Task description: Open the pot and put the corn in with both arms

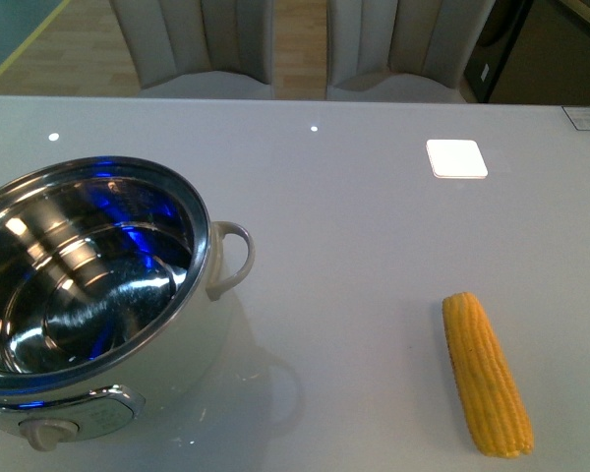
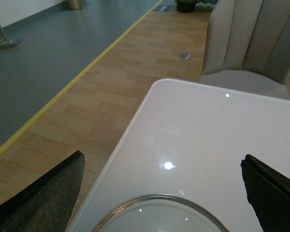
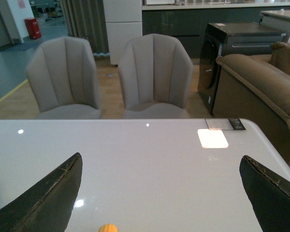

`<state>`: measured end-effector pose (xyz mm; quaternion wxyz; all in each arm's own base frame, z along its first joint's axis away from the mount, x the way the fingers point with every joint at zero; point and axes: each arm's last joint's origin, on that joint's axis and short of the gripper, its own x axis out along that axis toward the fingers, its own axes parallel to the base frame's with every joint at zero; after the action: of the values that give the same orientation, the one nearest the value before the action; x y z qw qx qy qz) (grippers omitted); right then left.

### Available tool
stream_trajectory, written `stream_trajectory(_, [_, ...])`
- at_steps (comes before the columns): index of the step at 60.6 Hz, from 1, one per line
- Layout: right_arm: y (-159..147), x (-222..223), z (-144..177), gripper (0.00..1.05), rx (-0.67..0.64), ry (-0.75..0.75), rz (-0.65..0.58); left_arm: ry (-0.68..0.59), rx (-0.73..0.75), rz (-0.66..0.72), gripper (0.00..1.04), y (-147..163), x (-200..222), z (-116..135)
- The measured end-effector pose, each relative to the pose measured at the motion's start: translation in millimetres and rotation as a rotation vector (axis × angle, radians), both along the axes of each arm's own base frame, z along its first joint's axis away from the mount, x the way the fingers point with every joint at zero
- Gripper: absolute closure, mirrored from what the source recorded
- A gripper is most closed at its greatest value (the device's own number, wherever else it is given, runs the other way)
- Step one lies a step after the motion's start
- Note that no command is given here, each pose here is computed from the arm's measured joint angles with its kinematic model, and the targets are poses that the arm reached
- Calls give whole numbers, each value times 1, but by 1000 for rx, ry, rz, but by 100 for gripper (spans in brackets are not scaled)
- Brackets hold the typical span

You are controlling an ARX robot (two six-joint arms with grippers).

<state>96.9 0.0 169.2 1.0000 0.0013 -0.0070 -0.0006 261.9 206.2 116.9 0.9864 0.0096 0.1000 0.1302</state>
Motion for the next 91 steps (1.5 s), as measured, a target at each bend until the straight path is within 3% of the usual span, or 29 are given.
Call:
stream_trajectory(9, [0, 0, 0, 9, 0, 0, 0, -49, -8, -69, 7, -35, 1, 29])
stream_trajectory(25, [0, 0, 0, 9, 0, 0, 0, -75, -84, -156, 7, -89, -2, 53])
stream_trajectory(40, [0, 0, 0, 9, 0, 0, 0, -115, -92, -182, 8, -99, -3, 65])
stream_trajectory(46, [0, 0, 0, 9, 0, 0, 0, -193, -41, -233, 25, -112, -14, 63])
stream_trajectory(60, [0, 0, 0, 9, 0, 0, 0, -196, -33, -259, 70, -155, -52, 54])
stream_trajectory(71, [0, 0, 0, 9, 0, 0, 0, -180, -36, -252, 102, -173, -74, 43])
stream_trajectory(91, [0, 0, 0, 9, 0, 0, 0, -187, -31, -255, 101, -191, -104, 45])
